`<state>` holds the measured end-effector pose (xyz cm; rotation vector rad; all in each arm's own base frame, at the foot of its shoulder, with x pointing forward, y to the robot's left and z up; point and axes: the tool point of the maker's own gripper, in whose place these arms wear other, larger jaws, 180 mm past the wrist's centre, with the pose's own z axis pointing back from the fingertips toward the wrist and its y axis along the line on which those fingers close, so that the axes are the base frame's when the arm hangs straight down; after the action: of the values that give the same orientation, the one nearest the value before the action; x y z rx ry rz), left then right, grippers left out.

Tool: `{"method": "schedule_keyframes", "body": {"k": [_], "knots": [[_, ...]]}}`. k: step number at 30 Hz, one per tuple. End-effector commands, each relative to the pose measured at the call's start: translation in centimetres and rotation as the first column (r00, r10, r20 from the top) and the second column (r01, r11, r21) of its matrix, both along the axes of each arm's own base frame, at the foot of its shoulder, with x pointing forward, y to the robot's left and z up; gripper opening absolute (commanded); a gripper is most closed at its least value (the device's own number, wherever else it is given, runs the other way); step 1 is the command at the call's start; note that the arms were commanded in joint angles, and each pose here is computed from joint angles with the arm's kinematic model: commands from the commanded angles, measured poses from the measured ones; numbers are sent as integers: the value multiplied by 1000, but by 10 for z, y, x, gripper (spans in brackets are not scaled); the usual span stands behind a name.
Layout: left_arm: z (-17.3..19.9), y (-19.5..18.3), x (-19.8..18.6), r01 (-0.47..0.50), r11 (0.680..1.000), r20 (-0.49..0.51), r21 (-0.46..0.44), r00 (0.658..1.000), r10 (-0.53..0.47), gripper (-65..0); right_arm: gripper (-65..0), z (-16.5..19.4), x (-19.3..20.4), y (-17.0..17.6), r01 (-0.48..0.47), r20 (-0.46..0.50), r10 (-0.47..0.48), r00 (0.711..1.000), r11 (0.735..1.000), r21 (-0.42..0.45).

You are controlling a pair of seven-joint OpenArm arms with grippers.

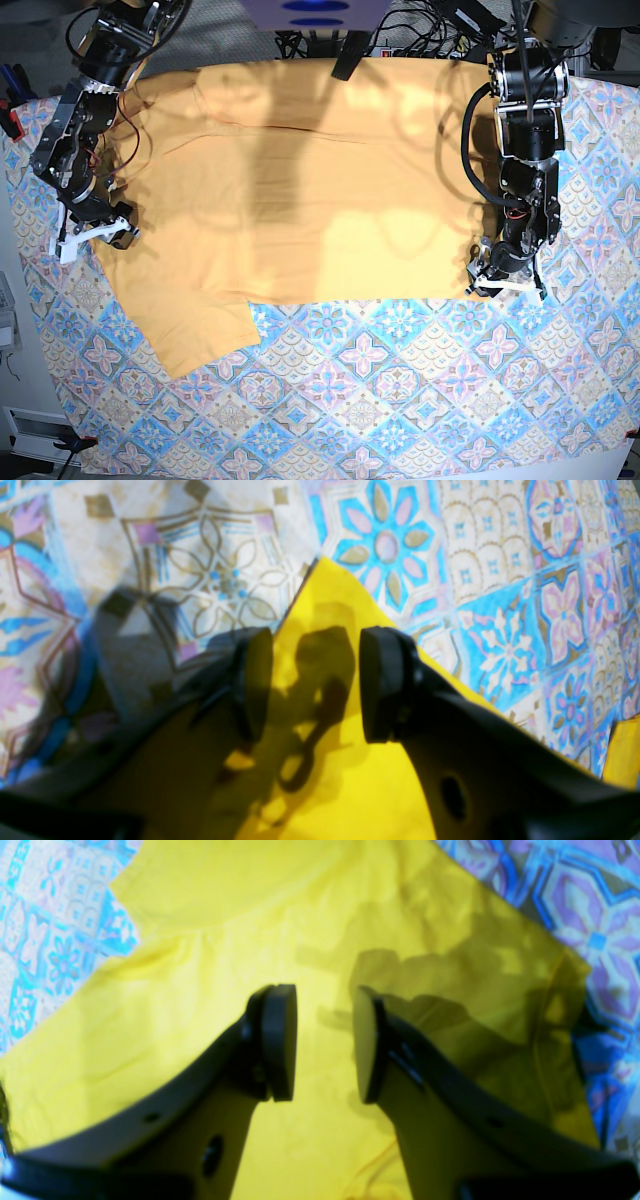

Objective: Fold the T-shirt properly
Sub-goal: 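Release the shoulder edge and move both grippers down the shirt's sides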

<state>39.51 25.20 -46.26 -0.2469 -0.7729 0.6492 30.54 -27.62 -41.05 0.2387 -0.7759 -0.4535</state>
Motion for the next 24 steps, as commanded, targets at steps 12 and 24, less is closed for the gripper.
{"method": "schedule_keyframes", "body": {"k": [12,24], "knots": [[-13,4,-7,-16,1000,-37,-3,999,15,-370,-462,15,11,-8,2,50,-1,999,1000,-22],[-20,-30,-29,48,997,-57,-53,997,-51,-650,-462,17,11,-9,5,56,-4,998,1000,-22]]}}
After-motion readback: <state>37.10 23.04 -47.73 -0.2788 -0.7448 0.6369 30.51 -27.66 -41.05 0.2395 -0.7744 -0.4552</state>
